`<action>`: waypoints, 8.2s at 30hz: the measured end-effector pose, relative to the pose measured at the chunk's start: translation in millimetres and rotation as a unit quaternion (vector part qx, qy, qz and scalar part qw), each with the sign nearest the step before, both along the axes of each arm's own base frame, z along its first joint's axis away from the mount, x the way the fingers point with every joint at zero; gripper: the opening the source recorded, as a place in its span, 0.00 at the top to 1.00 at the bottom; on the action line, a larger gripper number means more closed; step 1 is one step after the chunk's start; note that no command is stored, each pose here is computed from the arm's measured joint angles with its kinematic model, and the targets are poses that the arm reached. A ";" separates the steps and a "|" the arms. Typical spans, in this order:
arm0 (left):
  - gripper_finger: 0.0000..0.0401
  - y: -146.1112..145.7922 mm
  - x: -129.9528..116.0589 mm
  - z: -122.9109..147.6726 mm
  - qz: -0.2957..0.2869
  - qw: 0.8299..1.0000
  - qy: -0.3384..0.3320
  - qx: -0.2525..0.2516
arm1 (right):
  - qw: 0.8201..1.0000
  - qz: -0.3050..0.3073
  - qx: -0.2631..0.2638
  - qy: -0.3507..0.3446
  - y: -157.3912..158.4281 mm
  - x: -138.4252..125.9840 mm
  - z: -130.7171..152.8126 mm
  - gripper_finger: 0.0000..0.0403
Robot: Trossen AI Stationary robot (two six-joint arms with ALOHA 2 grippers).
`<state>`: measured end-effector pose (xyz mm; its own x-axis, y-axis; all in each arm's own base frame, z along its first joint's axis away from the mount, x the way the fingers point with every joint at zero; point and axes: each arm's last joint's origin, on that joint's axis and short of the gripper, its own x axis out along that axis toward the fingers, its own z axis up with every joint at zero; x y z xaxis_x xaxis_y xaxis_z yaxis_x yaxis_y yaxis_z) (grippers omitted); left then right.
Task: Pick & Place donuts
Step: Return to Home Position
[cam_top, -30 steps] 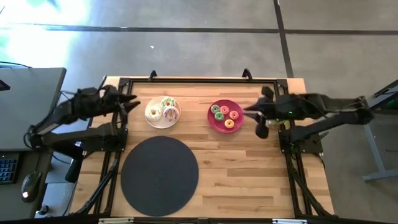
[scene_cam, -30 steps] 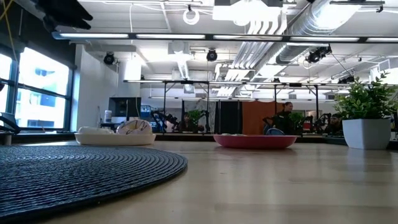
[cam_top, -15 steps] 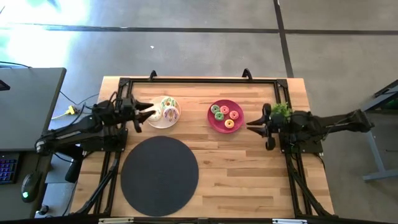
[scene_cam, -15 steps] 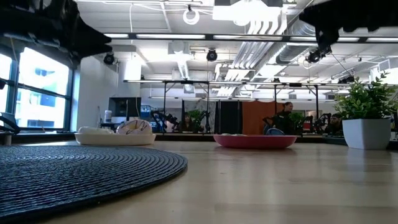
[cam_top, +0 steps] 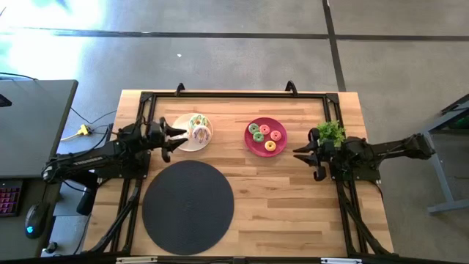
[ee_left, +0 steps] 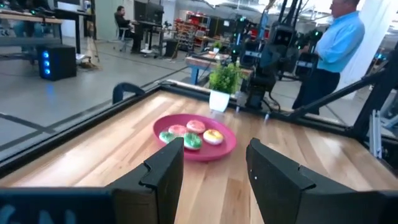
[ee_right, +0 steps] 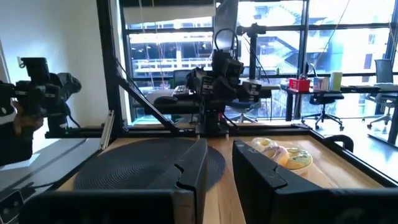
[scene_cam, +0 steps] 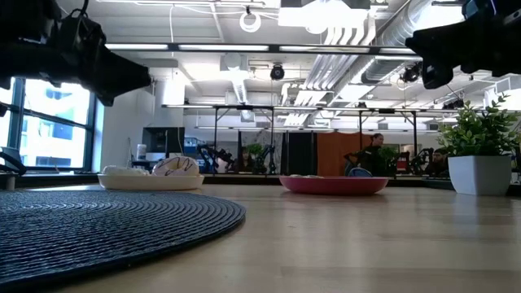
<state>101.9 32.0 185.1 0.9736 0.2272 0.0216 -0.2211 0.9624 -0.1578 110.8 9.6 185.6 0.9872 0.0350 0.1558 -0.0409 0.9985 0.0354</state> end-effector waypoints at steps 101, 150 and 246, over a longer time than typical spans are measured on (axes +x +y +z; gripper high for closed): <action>0.58 0.9 1.0 -28.4 0.009 0.995 0.092 -0.032 | 1.000 0.000 0.000 0.002 0.1 0.2 0.1 0.84; 0.58 0.9 1.0 -28.4 0.009 0.995 0.092 -0.032 | 1.000 0.000 0.000 0.002 0.1 0.2 0.2 0.84; 0.58 0.9 1.0 -28.3 0.009 0.995 0.092 -0.032 | 1.000 0.000 0.000 0.001 0.1 0.2 0.2 0.84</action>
